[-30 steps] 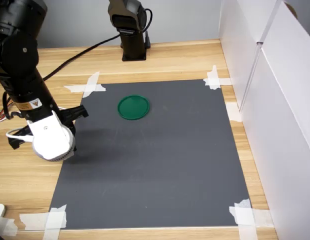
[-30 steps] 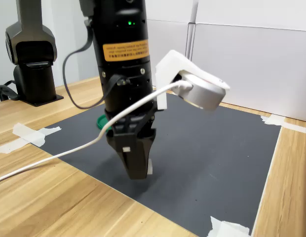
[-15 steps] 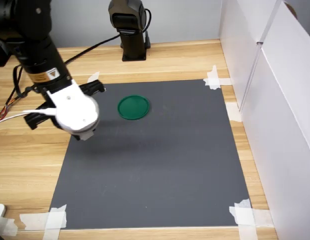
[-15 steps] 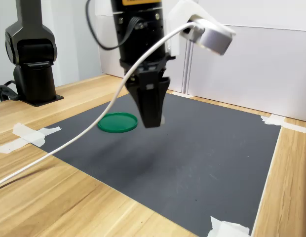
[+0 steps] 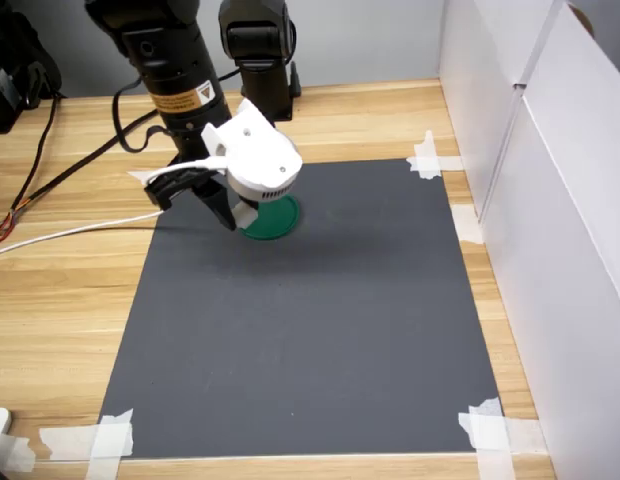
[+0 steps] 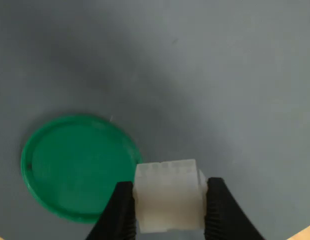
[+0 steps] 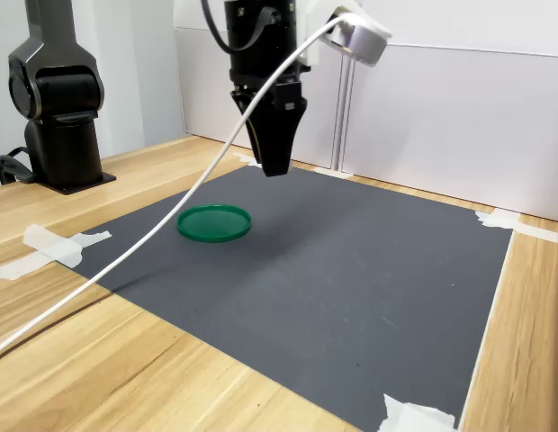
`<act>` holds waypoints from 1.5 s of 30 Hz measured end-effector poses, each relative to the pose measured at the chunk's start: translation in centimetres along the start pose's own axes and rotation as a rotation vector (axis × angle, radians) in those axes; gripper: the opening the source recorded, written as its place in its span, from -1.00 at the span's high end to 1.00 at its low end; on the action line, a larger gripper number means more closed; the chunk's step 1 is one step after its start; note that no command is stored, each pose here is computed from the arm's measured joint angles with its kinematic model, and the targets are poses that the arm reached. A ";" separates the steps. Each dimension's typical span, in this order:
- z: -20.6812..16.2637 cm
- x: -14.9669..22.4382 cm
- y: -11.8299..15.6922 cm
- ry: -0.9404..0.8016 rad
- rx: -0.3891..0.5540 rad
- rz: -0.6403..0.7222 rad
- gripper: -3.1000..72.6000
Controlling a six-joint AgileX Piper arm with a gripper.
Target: Grasp a white terminal and put it in the green lid.
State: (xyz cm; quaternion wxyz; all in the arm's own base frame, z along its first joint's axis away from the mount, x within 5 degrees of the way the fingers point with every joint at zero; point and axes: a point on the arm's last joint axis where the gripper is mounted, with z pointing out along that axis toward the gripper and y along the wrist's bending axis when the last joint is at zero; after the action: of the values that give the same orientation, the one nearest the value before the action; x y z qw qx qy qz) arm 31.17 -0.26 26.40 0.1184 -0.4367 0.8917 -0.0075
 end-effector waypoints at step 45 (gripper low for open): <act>5.5 4.4 6.3 0.082 0.029 -0.188 -0.76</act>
State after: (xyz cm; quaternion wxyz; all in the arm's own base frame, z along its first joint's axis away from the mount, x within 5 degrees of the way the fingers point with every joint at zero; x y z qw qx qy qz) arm 24.91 0.74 19.39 0.0869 -0.5161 0.8507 -0.0493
